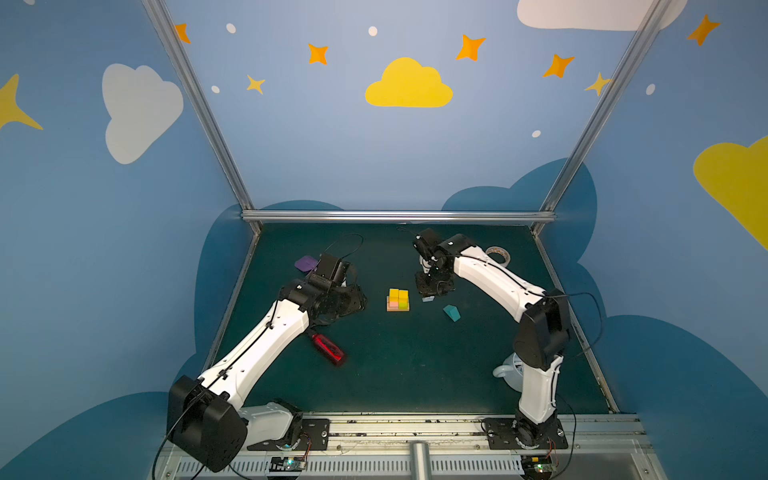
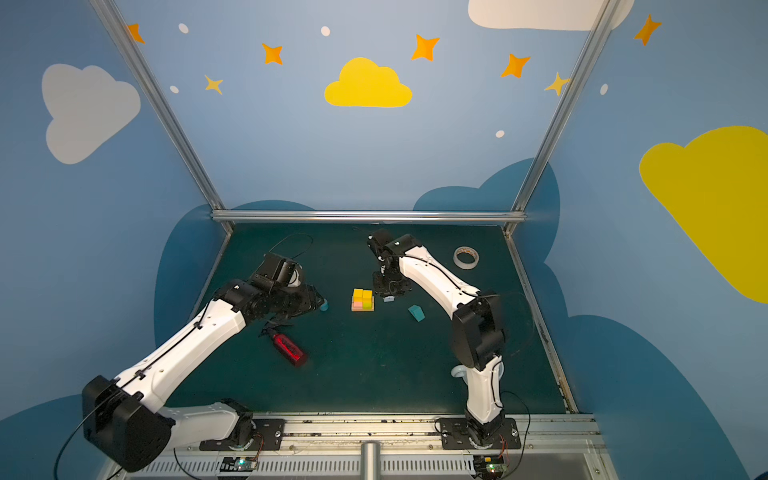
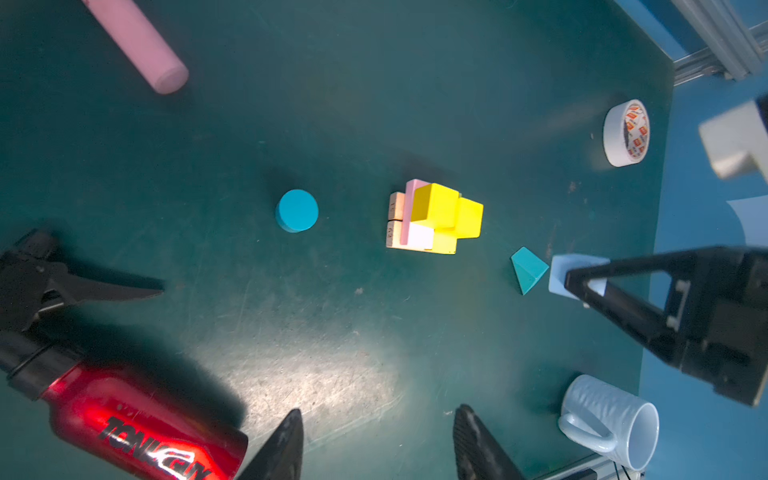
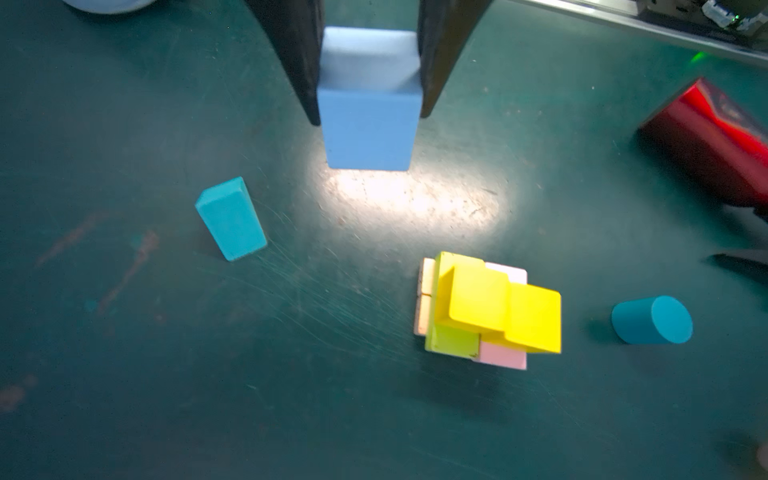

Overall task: Build the wood block tower
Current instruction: 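Lift the light-blue cube with the right gripper toward the block stack, then lower the light-blue cube onto the yellow cubes and open the right gripper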

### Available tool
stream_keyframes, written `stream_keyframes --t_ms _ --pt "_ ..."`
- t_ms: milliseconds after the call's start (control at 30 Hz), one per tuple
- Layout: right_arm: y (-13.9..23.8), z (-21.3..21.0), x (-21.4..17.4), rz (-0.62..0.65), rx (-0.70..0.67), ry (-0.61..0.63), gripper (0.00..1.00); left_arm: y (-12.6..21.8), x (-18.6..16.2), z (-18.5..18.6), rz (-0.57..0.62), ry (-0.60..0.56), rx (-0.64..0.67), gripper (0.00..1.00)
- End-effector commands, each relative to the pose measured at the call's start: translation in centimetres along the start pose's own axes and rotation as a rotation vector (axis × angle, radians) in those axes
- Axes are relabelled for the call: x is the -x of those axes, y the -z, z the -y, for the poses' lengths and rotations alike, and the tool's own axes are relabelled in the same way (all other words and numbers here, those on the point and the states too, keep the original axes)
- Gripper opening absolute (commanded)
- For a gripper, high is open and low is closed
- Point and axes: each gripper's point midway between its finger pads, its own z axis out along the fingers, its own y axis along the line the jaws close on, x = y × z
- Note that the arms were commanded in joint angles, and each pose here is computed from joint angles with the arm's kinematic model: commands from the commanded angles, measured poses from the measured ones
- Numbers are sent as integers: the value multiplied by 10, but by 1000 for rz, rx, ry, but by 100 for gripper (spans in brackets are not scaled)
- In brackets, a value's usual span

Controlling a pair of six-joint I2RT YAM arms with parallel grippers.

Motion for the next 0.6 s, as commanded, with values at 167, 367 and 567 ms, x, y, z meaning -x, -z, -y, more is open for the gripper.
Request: stream_keyframes --t_ms 167,367,567 --pt "-12 -34 9 -74 -35 -24 0 5 2 -4 12 0 5 57" --pt "-20 -59 19 -66 -1 -20 0 8 3 -9 17 -2 24 57" --pt "-31 -65 25 -70 -6 -43 0 7 4 -18 19 1 57 56"
